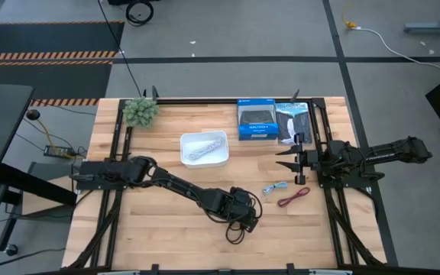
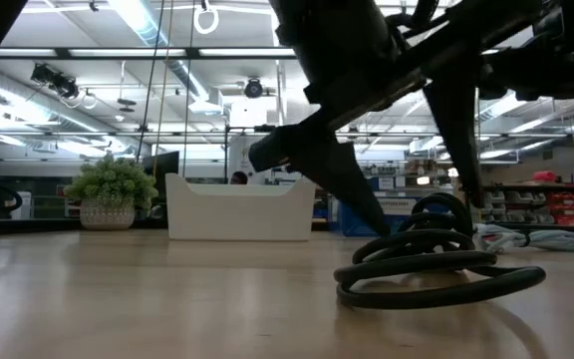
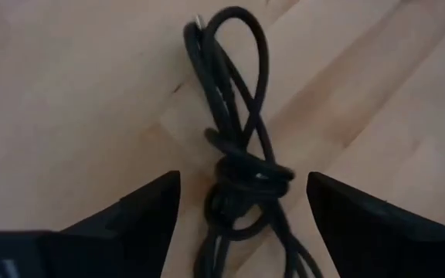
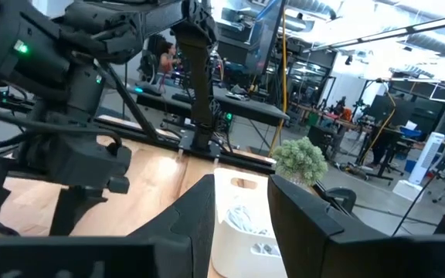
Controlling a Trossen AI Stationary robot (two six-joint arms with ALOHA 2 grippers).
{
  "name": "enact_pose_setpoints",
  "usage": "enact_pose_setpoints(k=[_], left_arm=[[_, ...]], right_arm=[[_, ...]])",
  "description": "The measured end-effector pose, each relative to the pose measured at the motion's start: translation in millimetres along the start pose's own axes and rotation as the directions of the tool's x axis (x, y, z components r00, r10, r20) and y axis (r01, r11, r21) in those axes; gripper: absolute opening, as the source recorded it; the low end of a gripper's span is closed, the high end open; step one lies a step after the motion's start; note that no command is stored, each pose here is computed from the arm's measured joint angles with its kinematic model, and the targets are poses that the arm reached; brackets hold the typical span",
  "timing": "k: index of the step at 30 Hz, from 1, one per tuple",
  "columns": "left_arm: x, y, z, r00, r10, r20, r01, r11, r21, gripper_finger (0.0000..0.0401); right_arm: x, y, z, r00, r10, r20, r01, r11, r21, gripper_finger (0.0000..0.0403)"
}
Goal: Pick and place USB-C Cables
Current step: Put the black charger cable into the white bin
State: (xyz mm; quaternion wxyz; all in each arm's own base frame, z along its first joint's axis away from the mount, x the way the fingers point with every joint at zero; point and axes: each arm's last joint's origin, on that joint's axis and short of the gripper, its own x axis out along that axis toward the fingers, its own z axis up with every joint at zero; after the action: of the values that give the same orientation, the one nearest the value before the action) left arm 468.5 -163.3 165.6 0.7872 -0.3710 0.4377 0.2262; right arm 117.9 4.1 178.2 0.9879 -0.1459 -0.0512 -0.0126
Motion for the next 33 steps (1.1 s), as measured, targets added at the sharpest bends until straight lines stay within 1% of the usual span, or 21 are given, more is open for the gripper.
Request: enact_pose_setpoints(k=[5, 9, 13, 20, 27, 33], left_arm=[[5, 3, -1, 1.000, 0.027, 0.010, -0.028, 1.000, 0.012, 0.0279], [10, 4, -1, 0.999, 0.035, 0.012, -0.035, 0.999, 0.019, 0.0255], [15, 5, -2, 0.999, 0.038, 0.010, -0.038, 0.999, 0.019, 0.0215], [16, 6, -3, 0.999, 0.045, 0.006, -0.046, 0.999, 0.014, 0.0116], [8, -1, 0, 0.999, 0.019, -0.032, -0.019, 1.000, 0.014, 0.0112], [-13, -20, 8, 0.991, -0.071, -0.112, 0.081, 0.993, 0.084, 0.0110]], right_arm=[[0, 0, 0, 1.000, 0.000, -0.001, 0.000, 1.000, 0.000, 0.0128], [0, 0, 0, 1.000, 0.000, -0.001, 0.000, 1.000, 0.000, 0.0128], [0, 0, 0, 1.000, 0.001, 0.001, -0.001, 1.000, 0.000, 0.0128], [0, 0, 0, 1.000, 0.001, 0.001, -0.001, 1.000, 0.000, 0.0128], [0, 0, 0, 1.000, 0.001, 0.001, -0.001, 1.000, 0.000, 0.0128], [0, 0, 0, 1.000, 0.001, 0.000, -0.001, 1.000, 0.000, 0.0128]])
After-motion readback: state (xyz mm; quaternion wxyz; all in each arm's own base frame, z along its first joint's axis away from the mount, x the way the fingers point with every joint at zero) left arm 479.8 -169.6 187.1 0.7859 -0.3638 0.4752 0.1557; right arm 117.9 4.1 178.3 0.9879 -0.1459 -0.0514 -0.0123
